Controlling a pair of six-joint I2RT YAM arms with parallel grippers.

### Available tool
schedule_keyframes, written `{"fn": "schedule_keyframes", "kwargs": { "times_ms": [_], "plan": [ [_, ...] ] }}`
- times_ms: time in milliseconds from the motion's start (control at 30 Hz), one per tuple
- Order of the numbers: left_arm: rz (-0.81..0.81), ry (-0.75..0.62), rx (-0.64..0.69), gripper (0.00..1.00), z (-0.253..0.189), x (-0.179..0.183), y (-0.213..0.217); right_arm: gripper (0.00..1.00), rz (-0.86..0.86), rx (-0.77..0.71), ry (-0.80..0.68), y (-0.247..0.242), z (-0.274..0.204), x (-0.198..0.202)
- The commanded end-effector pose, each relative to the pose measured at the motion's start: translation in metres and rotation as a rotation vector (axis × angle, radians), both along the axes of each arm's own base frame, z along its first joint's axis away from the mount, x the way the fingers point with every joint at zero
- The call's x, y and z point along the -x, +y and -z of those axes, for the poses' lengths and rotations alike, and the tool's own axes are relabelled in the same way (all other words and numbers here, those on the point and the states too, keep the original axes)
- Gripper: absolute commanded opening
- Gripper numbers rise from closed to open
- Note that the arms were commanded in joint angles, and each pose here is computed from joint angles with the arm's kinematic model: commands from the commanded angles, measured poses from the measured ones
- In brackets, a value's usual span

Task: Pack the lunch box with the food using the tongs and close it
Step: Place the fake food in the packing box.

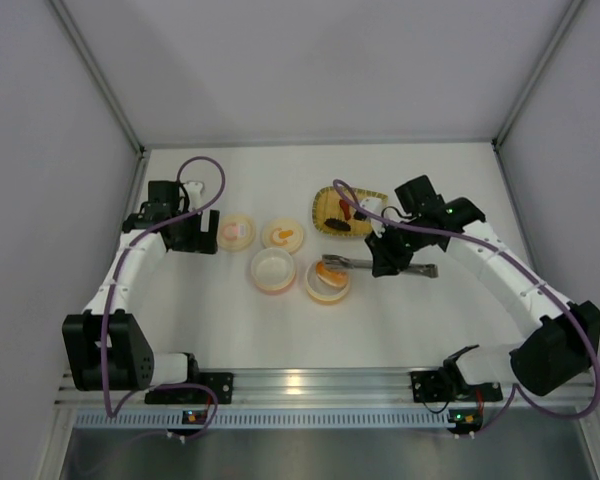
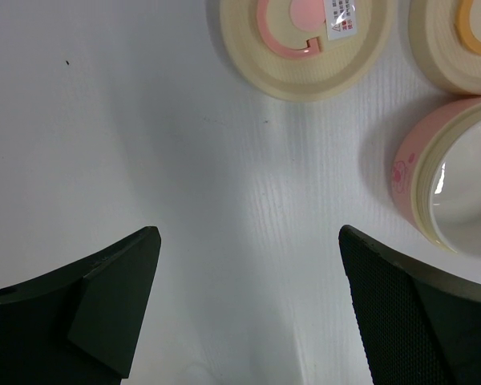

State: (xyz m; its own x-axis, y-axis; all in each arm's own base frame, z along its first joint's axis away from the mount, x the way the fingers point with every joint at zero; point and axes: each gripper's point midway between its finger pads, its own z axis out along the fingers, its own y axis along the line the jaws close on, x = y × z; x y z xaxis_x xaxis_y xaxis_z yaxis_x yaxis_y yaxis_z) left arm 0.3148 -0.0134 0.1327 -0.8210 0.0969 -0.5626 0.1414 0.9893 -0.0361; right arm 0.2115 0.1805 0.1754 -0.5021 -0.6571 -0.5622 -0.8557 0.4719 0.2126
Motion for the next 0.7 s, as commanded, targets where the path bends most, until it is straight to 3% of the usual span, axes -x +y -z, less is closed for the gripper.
{"fn": "schedule_keyframes", "kwargs": {
  "times_ms": [0,667],
  "plan": [
    [-0.012,-0.042,-0.006,0.98,-0.009,-0.011,0.002,0.0,-0.014,-0.057,-0.075,0.013,-0.004,-0.019],
    [-0.007,-0.035,-0.016,0.98,-0.005,-0.011,0.003,0.0,-0.014,-0.031,-0.051,0.014,0.036,-0.021]
  ]
}}
